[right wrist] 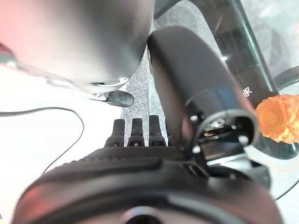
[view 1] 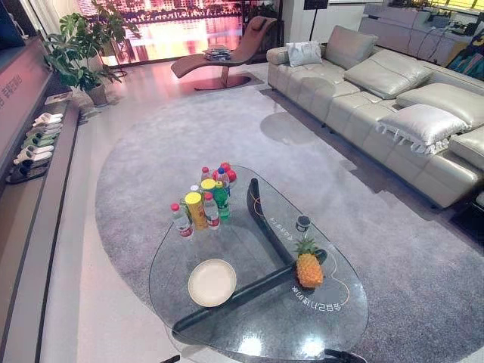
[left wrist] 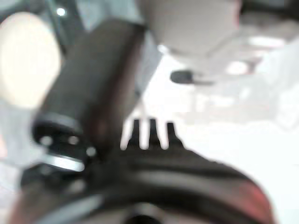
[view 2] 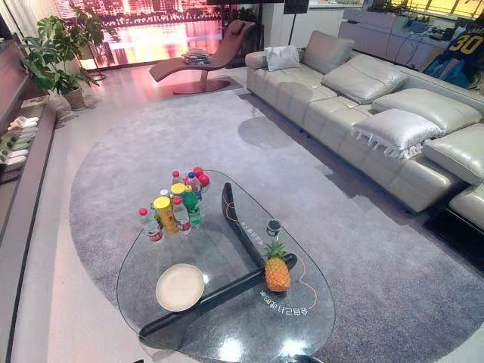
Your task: Pick up the fruit to the plate
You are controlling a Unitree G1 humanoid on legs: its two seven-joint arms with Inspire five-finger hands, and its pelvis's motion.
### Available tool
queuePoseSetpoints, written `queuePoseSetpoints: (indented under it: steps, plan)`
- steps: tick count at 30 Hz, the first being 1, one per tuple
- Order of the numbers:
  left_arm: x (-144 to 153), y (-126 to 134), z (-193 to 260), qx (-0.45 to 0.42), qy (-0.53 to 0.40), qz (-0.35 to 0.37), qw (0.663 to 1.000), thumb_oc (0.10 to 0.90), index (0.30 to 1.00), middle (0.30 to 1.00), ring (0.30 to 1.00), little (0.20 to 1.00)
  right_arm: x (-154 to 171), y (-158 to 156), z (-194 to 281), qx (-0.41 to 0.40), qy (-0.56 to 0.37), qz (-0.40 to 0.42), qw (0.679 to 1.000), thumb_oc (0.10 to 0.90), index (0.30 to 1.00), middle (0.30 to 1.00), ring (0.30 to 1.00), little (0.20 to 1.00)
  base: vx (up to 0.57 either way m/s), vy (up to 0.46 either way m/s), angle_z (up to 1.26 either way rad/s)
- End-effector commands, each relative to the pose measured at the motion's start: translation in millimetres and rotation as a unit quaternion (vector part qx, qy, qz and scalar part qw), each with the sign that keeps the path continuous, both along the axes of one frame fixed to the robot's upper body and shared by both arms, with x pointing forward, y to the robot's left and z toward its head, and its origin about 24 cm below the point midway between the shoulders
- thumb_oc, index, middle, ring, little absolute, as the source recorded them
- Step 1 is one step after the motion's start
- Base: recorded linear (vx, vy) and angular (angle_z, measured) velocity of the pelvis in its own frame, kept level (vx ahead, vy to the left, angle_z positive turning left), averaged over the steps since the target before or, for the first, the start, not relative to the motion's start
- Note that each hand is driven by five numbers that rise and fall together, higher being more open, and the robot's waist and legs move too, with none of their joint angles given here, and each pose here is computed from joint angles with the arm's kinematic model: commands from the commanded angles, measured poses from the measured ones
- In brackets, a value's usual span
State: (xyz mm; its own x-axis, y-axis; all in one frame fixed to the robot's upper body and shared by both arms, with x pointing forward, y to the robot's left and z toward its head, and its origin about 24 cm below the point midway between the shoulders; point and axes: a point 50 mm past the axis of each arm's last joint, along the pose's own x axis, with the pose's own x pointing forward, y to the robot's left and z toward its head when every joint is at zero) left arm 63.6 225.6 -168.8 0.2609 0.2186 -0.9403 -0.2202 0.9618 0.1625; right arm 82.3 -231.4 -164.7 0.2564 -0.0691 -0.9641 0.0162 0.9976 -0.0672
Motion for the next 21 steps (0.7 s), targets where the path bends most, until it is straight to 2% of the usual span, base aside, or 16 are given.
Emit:
queuePoseSetpoints:
  steps: [1,16,21]
  plan:
    - [20.7,-4.6,1.7,-0.008,-0.016,-0.007,1.0,0.8,0.9,0.9,0.9,0.9,-10.0,2.4,-3.1,0.0,0.043,0.045,0.998,0.8,0.9,0.9,0.9,0.9,-0.12,0.206,-0.25]
    - [21.6,-5.3,2.0,-0.011,-0.024,-0.009,1.0,0.8,0.9,0.9,0.9,0.9,-11.4,1.6,-3.2,0.0,0.044,0.032,0.999,0.8,0.9,0.9,0.9,0.9,0.0,0.0,0.0]
    - [20.8,-4.7,1.8,-0.003,-0.02,-0.009,1.0,0.8,0.9,0.9,0.9,0.9,-10.7,-1.9,-2.7,-0.033,0.04,0.026,0.998,0.8,0.9,0.9,0.9,0.9,0.0,0.0,0.0]
